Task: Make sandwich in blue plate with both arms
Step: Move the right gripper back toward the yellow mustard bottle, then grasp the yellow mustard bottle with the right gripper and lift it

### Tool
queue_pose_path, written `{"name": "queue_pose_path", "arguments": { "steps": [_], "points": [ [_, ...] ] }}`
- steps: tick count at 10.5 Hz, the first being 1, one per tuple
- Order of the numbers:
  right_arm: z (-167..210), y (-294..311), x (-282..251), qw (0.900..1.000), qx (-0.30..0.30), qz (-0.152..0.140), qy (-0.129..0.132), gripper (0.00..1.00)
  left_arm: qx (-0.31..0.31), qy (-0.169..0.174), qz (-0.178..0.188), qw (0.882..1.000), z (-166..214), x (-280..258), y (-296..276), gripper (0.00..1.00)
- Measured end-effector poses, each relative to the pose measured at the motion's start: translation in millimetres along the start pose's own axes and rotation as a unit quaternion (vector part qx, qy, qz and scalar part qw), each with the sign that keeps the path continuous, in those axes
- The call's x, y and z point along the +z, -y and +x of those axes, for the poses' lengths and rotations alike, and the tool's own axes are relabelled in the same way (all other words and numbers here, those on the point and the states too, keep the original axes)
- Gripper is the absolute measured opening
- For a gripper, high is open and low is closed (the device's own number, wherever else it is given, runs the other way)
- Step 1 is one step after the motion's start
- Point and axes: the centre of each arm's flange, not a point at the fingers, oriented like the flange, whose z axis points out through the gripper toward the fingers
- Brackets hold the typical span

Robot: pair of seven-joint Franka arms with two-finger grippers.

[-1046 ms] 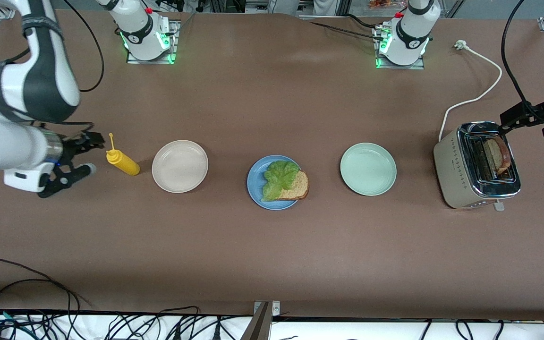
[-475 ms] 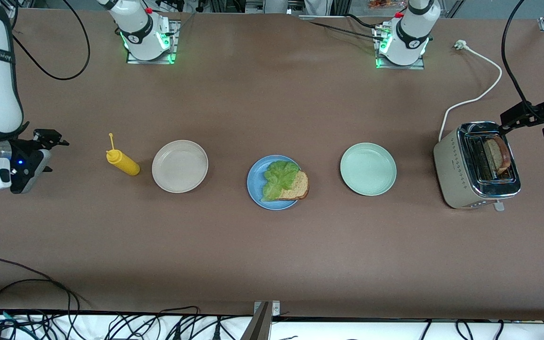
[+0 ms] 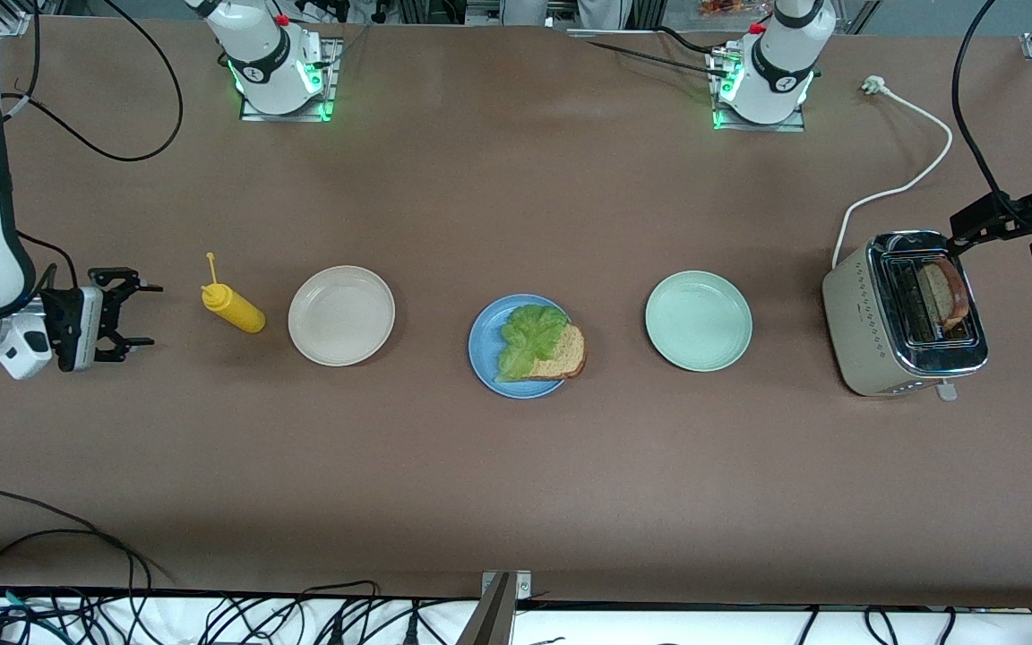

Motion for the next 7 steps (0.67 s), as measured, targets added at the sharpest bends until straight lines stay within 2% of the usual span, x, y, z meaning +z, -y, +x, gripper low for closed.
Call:
{"name": "queue_pose_path", "arguments": {
  "steps": [2, 4, 5, 7],
  "points": [
    [-20, -6, 36, 0.996, -0.057, 0.015, -0.069, 1.0, -0.001, 0.0, 0.0, 1.0, 0, 0, 1, 1.0],
    [-31, -6, 72, 0.984, -0.105, 0.016, -0.143, 1.0, -0.004, 0.0, 0.0, 1.0, 0, 0, 4, 1.0],
    [-33, -5, 85, 0.978, -0.116, 0.017, -0.174, 1.0, -0.004, 0.0, 0.0, 1.0, 0, 0, 4, 1.0],
    [-34, 1, 110, 0.965, -0.138, 0.036, -0.219, 1.0, -0.004, 0.0, 0.0, 1.0, 0, 0, 5, 1.0]
  ]
}}
